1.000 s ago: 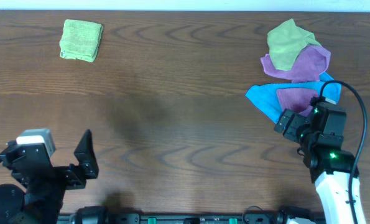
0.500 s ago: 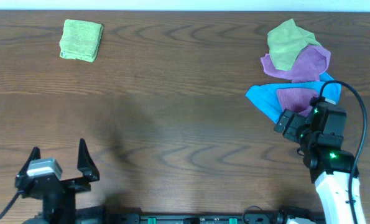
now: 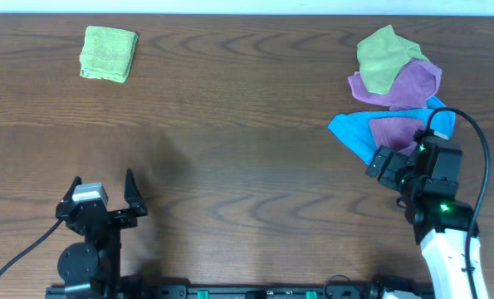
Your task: Fold the cloth
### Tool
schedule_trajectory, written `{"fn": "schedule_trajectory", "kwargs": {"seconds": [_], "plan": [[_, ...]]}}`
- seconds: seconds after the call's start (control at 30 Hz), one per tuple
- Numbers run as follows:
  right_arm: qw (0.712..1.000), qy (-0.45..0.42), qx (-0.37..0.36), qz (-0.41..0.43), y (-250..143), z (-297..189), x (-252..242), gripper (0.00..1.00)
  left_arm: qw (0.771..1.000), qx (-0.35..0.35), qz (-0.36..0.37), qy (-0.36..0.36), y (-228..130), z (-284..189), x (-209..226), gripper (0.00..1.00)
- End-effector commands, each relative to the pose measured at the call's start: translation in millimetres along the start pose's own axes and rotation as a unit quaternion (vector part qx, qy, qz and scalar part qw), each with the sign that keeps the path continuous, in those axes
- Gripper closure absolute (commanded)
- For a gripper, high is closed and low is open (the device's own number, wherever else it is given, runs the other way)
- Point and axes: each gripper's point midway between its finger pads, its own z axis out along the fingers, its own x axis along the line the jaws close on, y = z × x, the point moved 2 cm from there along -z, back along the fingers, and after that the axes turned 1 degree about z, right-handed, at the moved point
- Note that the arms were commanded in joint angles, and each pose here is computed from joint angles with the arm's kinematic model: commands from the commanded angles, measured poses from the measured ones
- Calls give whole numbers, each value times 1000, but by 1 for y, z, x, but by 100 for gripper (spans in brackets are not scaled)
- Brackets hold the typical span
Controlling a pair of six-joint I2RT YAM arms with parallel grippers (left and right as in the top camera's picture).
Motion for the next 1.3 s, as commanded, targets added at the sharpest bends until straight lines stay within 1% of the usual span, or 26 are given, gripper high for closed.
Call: {"fn": "schedule_trajectory", "kwargs": {"seconds": [0.0,0.17,0.3,0.4,1.27], "plan": [[1000,-4,2,4,-1,1,-3,1,1000,7,0,10,-10,3,3,5],[1000,-4,2,4,-1,1,-3,1,999,34,0,20,-39,13,7,5],[1000,-4,2,4,-1,1,-3,1,999,36,-2,18,-57,22,7,5],[1000,-4,2,4,-1,1,-3,1,999,43,-25,18,-69,26,7,5],[1000,-4,2,4,-1,1,-3,1,999,42,-24,23,-69,26,9,5]]}}
